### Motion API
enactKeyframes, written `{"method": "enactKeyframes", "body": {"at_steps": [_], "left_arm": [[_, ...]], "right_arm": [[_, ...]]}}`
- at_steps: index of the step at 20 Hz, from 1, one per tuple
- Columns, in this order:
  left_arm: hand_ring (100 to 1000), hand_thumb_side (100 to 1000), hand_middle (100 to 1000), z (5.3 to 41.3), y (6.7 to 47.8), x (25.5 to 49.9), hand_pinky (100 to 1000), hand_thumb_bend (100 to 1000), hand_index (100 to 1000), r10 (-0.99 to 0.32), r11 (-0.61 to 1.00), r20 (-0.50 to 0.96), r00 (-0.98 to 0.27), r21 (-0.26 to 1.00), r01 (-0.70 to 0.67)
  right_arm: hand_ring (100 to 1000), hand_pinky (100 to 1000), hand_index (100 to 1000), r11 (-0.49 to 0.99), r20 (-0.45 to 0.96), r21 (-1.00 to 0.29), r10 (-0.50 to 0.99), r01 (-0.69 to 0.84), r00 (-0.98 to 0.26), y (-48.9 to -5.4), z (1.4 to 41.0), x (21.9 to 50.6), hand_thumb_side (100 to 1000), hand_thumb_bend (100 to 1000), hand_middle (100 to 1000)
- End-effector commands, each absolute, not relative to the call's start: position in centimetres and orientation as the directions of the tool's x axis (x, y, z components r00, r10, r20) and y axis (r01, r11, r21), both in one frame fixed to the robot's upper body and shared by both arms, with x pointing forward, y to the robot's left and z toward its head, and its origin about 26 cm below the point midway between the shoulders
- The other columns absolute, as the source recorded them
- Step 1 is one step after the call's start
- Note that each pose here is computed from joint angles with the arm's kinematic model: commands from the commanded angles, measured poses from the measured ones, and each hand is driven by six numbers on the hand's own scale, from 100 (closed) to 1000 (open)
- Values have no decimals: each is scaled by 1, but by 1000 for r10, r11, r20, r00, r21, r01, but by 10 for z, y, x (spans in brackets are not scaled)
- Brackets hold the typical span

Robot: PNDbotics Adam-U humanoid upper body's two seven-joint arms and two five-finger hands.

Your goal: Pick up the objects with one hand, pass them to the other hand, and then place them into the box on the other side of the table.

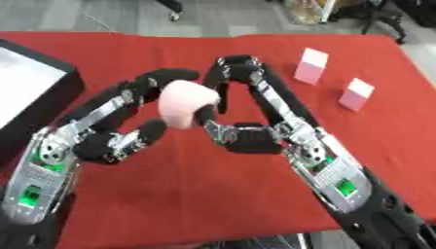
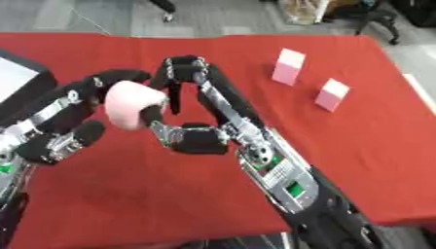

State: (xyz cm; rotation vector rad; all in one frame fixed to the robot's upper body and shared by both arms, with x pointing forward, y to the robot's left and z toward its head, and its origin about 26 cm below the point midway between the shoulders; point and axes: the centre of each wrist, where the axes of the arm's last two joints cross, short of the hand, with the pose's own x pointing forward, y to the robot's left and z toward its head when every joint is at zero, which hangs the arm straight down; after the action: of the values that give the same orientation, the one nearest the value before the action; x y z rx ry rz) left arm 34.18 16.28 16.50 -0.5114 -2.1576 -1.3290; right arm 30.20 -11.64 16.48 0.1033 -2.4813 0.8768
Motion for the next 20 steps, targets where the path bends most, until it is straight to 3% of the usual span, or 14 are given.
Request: {"method": "enactKeyframes", "body": {"at_steps": [1, 20], "left_arm": [[1000, 787, 931, 174, 160, 341, 903, 215, 1000, 42, 412, 598, -800, 719, 559], [1000, 848, 914, 168, 154, 347, 897, 132, 1000, -123, 387, 506, -854, 817, 428]], "right_arm": [[318, 639, 204, 792, 459, -572, 93, -213, -884, -115, 170, 303, 102, 100, 485], [315, 643, 206, 790, 455, -575, 94, -212, -885, -114, 170, 302, 100, 100, 484]]}}
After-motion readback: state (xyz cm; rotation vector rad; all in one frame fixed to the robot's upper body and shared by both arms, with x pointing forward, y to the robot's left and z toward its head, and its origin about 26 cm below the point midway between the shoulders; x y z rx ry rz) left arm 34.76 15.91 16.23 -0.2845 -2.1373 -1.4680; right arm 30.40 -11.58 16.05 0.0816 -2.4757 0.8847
